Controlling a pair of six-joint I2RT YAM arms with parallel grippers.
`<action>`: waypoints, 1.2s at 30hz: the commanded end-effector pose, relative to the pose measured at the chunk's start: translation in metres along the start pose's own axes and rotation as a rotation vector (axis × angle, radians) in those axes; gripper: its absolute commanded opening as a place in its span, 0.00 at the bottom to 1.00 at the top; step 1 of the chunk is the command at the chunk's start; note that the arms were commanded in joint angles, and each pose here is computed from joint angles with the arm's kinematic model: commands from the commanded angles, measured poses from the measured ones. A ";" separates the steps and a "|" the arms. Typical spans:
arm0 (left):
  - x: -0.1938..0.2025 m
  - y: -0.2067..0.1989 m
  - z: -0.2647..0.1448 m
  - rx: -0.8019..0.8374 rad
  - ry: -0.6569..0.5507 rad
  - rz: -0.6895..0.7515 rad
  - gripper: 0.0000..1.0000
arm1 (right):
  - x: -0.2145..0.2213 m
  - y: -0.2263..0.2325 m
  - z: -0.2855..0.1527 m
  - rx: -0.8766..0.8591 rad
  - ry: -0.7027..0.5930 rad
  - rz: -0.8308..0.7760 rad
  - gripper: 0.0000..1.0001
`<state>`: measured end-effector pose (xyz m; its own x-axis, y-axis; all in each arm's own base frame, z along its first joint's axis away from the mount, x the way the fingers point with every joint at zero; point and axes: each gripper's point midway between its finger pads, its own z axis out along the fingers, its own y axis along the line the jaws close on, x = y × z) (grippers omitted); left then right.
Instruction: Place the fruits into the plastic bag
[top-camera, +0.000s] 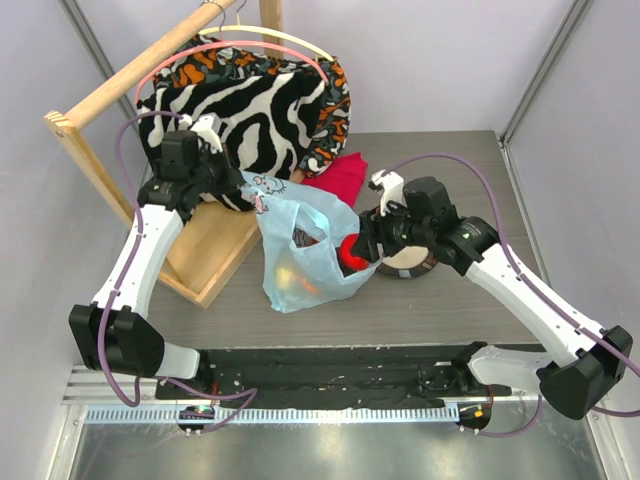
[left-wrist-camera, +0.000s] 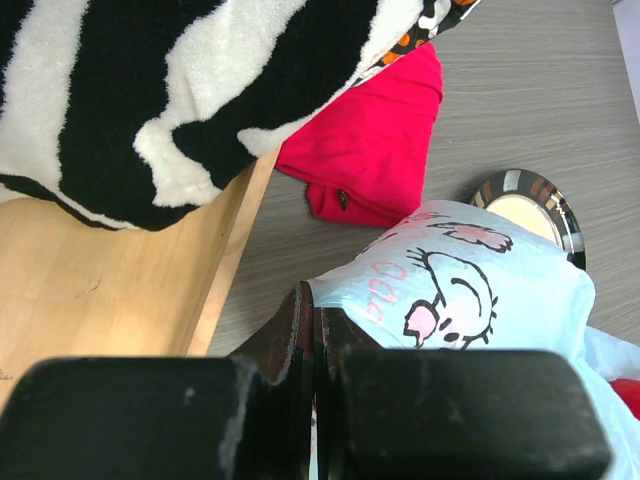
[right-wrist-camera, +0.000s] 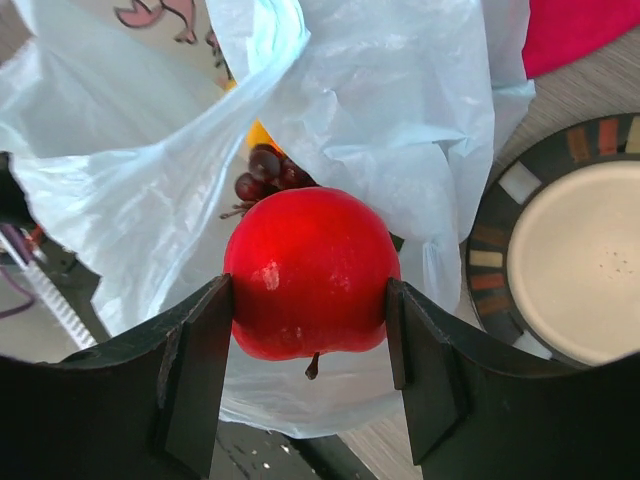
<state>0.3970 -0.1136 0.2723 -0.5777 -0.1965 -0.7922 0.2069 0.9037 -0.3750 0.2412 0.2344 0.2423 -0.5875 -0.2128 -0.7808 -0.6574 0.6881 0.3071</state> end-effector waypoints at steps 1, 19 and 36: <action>-0.020 -0.007 -0.006 0.026 -0.057 0.018 0.02 | 0.008 -0.016 0.005 0.135 0.065 -0.087 0.11; -0.021 -0.007 -0.006 0.021 -0.063 0.020 0.02 | 0.039 0.020 0.087 0.084 0.152 -0.146 0.20; -0.020 -0.008 -0.006 0.026 -0.060 0.017 0.05 | 0.019 0.023 0.067 0.091 0.068 -0.187 0.93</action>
<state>0.3971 -0.1136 0.2725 -0.5771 -0.1966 -0.7927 0.2071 0.9036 -0.3749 0.2417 0.2880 0.1625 -0.5664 -0.4372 -0.6986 -0.6937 0.7106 0.1177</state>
